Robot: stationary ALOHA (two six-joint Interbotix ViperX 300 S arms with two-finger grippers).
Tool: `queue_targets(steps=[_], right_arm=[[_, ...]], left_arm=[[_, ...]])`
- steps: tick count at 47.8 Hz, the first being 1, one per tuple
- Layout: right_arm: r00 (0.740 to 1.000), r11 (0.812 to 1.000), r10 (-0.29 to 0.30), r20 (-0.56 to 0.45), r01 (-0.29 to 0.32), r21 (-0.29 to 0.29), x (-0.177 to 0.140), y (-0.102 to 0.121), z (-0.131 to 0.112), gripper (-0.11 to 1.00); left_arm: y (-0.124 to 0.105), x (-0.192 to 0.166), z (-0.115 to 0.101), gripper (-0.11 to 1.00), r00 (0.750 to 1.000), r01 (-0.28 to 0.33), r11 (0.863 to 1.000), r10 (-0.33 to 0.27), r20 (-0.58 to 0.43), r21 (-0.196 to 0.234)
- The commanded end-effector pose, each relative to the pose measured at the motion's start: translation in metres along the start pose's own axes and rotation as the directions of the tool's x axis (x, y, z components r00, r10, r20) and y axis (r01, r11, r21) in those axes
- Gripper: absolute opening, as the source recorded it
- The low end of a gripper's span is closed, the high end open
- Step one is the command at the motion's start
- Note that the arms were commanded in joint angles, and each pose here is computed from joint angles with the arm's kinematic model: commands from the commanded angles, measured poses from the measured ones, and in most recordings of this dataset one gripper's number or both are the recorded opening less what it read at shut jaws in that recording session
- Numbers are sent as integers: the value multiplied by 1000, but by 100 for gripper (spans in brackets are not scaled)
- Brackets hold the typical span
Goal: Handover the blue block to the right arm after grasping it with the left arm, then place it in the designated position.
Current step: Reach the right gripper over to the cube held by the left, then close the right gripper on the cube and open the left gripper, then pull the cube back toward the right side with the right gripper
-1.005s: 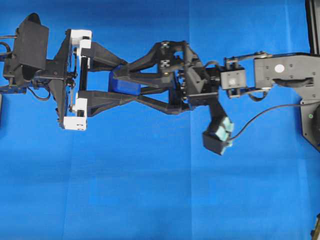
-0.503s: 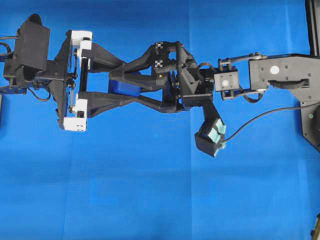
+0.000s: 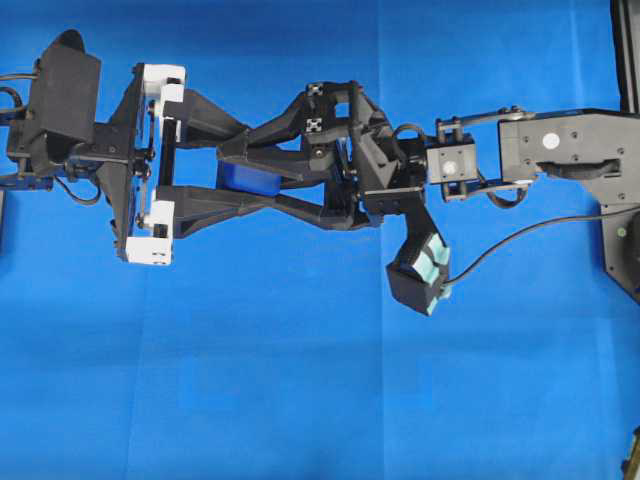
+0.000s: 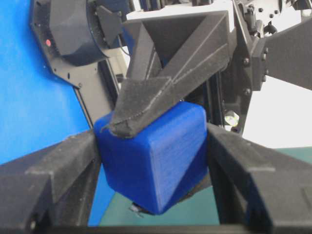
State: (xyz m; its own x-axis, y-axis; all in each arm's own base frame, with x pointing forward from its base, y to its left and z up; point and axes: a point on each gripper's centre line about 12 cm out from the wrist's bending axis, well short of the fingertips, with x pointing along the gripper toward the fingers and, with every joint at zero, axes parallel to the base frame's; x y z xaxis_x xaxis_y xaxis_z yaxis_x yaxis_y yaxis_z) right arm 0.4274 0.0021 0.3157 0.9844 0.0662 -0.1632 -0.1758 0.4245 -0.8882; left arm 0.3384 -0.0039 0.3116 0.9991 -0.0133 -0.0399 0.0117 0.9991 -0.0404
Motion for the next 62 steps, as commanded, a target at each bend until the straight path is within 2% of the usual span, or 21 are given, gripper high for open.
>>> queue_targets(steps=[1, 11, 13, 17, 21, 37, 54, 62], right_arm=[[999, 999, -39, 19, 39, 21, -6, -15, 9, 47], [999, 999, -39, 19, 39, 22, -6, -15, 9, 47], [999, 999, -38, 18, 38, 22, -6, -15, 9, 47], [999, 999, -34, 13, 34, 22, -6, -15, 8, 47], [1000, 999, -29, 8, 29, 22, -6, -14, 7, 47], [1000, 999, -22, 9, 22, 23, -12, -11, 9, 47], [1000, 1000, -11, -12, 11, 22, -64, 0, 7, 47], [999, 999, -14, -32, 15, 40, -94, 2, 6, 47]], left_arm=[[-2, 0, 13, 49, 999, 5, 1000, -6, 40, 11], [-2, 1, 13, 50, 999, 7, 1000, -7, 40, 6], [-3, 1, 13, 57, 999, 10, 1000, -10, 40, 5], [-5, 0, 14, 80, 999, 16, 1000, -16, 45, 7], [-5, 0, 14, 92, 999, 16, 1000, -16, 45, 8], [-5, -2, 13, 91, 999, 16, 1000, -16, 47, 8], [-5, -11, 13, 91, 999, 16, 1000, -16, 50, 8], [-5, -12, 13, 91, 999, 16, 1000, -16, 48, 8]])
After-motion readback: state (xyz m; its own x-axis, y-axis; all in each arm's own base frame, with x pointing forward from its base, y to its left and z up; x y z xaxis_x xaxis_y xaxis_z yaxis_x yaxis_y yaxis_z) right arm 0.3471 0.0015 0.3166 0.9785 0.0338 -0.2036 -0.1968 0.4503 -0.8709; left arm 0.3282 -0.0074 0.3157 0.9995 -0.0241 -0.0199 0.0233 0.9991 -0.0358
